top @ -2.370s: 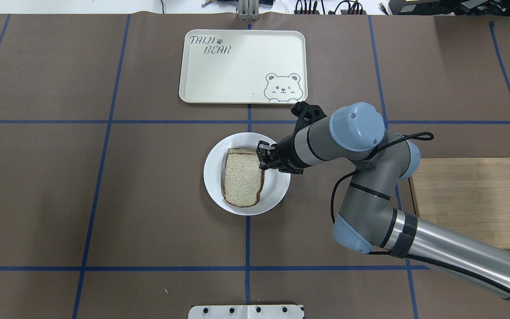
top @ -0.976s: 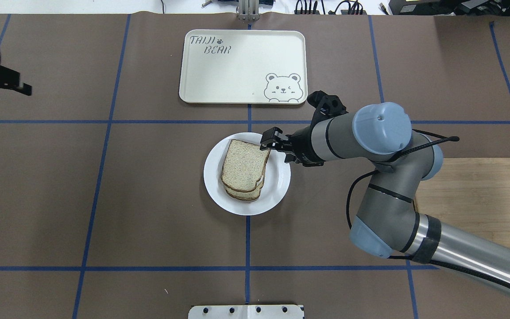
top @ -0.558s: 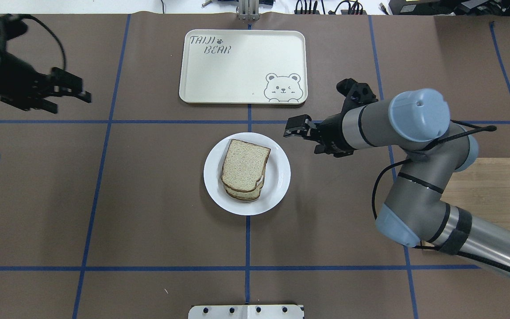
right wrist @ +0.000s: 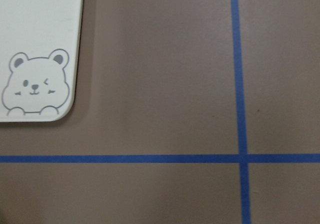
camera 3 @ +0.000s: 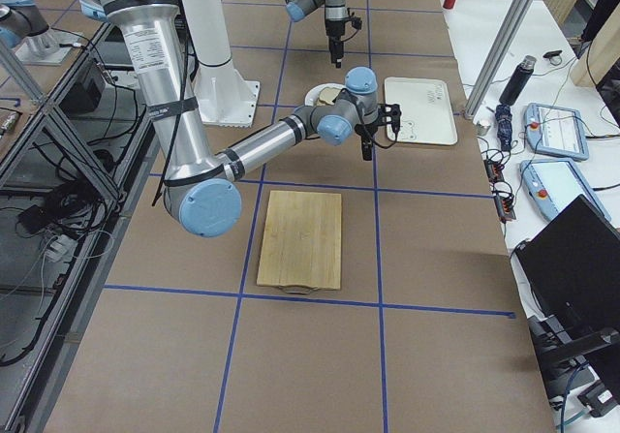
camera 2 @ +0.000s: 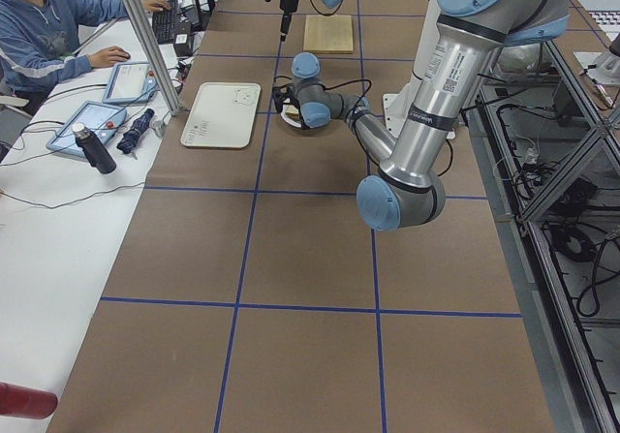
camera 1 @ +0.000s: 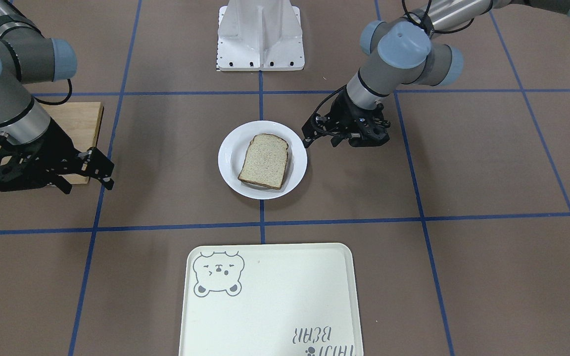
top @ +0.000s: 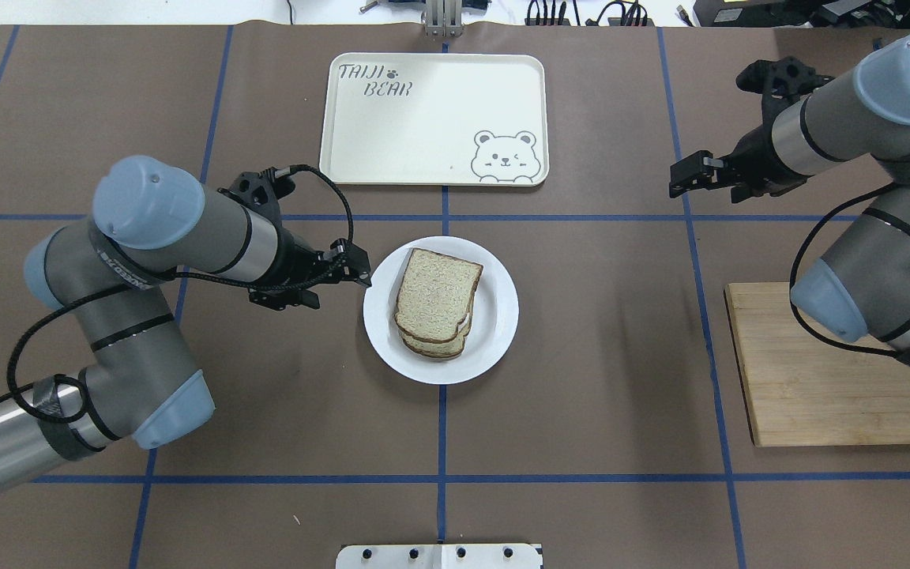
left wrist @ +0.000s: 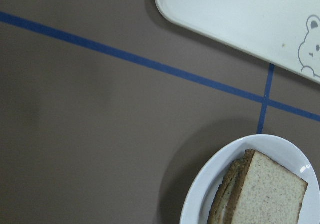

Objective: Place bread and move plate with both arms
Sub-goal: 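Raise the right gripper away from the plate while the left arm reaches toward the plate, then lower the left gripper and grasp the plate rim nearest it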

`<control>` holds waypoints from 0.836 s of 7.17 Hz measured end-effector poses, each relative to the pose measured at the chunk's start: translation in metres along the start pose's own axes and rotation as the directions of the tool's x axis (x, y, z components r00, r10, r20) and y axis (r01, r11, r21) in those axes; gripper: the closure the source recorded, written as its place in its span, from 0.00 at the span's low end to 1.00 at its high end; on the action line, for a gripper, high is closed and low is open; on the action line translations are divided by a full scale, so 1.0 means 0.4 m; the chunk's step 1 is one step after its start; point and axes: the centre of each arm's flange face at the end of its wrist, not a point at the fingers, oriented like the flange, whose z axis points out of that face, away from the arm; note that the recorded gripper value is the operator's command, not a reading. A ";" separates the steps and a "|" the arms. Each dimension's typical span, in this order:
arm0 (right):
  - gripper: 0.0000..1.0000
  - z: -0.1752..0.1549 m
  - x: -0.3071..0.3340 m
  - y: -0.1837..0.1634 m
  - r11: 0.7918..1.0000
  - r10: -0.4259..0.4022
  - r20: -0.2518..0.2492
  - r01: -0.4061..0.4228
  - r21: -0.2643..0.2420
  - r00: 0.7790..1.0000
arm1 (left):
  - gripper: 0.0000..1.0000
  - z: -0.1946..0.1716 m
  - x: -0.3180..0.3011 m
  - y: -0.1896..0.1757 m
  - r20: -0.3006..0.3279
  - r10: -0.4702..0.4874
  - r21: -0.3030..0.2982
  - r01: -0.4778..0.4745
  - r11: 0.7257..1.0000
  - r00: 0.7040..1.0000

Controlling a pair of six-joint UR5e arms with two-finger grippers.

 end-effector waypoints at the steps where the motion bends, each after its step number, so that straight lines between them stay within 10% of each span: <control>1: 0.00 -0.007 0.041 -0.007 1.000 -0.026 -0.021 0.026 0.001 0.999 | 0.16 0.042 -0.011 0.003 -0.028 -0.019 -0.009 0.019 1.000 0.999; 6: 0.00 -0.012 0.087 -0.011 0.999 -0.052 -0.040 0.052 -0.003 0.998 | 0.41 0.092 -0.027 0.001 -0.053 -0.035 -0.022 0.034 0.999 0.998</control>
